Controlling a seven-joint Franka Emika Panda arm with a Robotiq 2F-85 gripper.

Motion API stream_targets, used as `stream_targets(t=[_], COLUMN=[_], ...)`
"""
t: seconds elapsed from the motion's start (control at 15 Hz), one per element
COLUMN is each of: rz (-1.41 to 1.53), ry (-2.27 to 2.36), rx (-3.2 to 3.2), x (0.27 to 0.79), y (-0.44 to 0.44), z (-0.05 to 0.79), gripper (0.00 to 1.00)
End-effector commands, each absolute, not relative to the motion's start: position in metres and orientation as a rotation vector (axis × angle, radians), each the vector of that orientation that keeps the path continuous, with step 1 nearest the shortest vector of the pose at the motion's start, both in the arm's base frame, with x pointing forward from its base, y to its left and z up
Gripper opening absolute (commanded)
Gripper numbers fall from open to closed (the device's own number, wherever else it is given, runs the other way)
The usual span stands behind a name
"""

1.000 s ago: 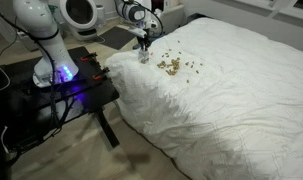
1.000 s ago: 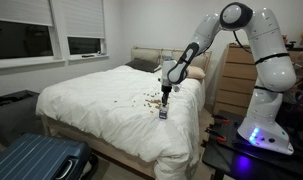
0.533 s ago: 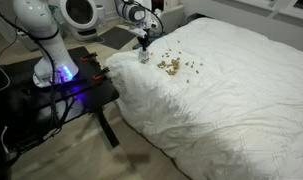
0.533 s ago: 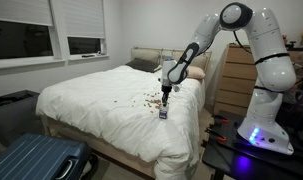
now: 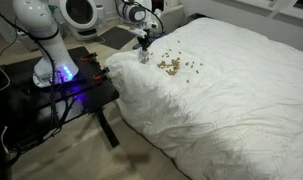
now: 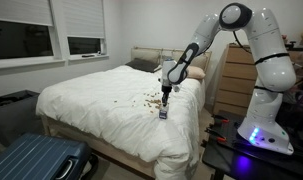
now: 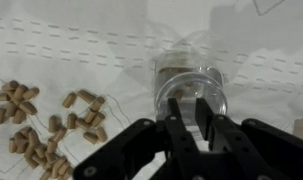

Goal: Pick some objects from the bed and put them in the clear bottle

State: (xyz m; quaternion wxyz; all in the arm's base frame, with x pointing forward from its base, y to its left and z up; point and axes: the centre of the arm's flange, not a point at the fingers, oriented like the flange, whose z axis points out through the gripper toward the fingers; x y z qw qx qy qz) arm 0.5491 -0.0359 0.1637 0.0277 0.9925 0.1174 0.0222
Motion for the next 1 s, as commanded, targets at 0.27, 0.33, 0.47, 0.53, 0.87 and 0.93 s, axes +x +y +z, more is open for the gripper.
stream_targets(t=[0.27,0.33,0.47,0.53,0.87,0.93], rz=[0.051,0.051,0.053,0.060,0.087,0.091], ry=[0.363,0.368,0.365,0.364,0.335,0.329], rx=[3.063,3.067,3.076,3.080,3.077,3.074], x=[0.554,0.554,0.556,0.557,0.563,0.564], y=[-0.039,-0.039,-0.040,-0.040,-0.045,-0.047], z=[0.172,0.176,0.185,0.190,0.208,0.212], gripper=[0.75,0.75,0.25,0.24,0.00,0.00])
